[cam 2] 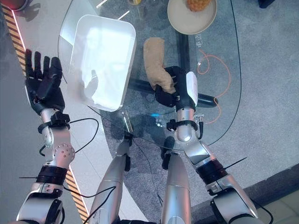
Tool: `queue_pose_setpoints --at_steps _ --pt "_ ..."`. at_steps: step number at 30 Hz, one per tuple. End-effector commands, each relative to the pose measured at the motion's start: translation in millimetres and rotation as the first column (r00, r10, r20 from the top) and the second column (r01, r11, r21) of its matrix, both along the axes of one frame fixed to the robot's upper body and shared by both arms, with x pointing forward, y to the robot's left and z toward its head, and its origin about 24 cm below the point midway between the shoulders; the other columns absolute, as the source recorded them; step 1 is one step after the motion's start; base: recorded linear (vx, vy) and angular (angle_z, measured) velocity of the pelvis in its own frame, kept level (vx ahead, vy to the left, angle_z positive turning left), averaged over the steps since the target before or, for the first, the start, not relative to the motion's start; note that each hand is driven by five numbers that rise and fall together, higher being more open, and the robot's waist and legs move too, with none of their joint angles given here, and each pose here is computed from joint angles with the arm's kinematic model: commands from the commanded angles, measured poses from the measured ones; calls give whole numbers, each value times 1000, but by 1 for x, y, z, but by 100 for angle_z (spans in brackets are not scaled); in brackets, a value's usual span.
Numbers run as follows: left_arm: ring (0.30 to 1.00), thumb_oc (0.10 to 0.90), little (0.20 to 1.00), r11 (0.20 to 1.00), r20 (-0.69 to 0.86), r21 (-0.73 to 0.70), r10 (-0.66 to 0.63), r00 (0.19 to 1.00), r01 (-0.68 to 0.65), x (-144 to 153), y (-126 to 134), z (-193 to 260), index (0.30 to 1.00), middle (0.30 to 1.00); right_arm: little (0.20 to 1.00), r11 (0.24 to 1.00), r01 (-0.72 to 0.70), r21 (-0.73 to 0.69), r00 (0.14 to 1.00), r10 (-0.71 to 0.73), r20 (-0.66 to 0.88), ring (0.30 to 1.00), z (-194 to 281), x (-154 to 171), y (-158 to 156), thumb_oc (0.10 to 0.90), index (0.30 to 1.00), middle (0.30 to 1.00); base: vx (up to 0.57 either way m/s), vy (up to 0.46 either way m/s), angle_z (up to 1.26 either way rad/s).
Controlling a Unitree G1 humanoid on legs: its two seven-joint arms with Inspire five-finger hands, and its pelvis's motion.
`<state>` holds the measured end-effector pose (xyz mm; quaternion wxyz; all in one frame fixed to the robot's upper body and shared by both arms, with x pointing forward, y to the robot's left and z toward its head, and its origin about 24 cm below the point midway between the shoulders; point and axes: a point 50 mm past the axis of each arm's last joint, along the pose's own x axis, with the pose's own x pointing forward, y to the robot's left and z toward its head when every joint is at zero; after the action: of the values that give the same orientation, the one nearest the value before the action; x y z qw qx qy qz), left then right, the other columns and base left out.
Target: Wipe the table with a cloth and put it in the basket.
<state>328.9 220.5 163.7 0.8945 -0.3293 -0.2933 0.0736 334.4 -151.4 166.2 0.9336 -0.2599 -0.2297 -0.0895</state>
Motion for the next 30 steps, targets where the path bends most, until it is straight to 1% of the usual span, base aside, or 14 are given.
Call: queue_pose_setpoints --at_steps 1,7,11,15,22,30 --pt "900 800 900 992 213 53 -119 970 110 -9 -5 42 900 900 200 975 -222 9 870 194 454 300 83 -36 31 100 300 300 0 0 0" --pt "900 800 900 947 205 38 -319 925 318 -5 -23 38 900 900 200 970 -244 -8 845 217 488 300 89 -42 34 100 300 300 0 0 0" --pt "900 800 900 912 198 78 -409 891 402 -4 -34 41 900 900 200 966 -257 -20 836 232 497 300 92 -43 35 100 300 300 0 0 0" --pt "900 800 900 876 193 104 -482 855 470 -4 -44 45 900 900 200 962 -272 -28 830 249 500 300 94 -45 37 100 300 300 0 0 0" --pt "900 800 900 796 181 103 -604 776 596 -1 -64 49 900 900 200 953 -300 -42 822 281 494 300 96 -46 42 100 300 300 0 0 0" --pt "900 800 900 726 210 131 -686 697 675 -2 -83 58 900 900 200 942 -333 -52 815 315 486 300 98 -46 51 100 300 300 0 0 0"
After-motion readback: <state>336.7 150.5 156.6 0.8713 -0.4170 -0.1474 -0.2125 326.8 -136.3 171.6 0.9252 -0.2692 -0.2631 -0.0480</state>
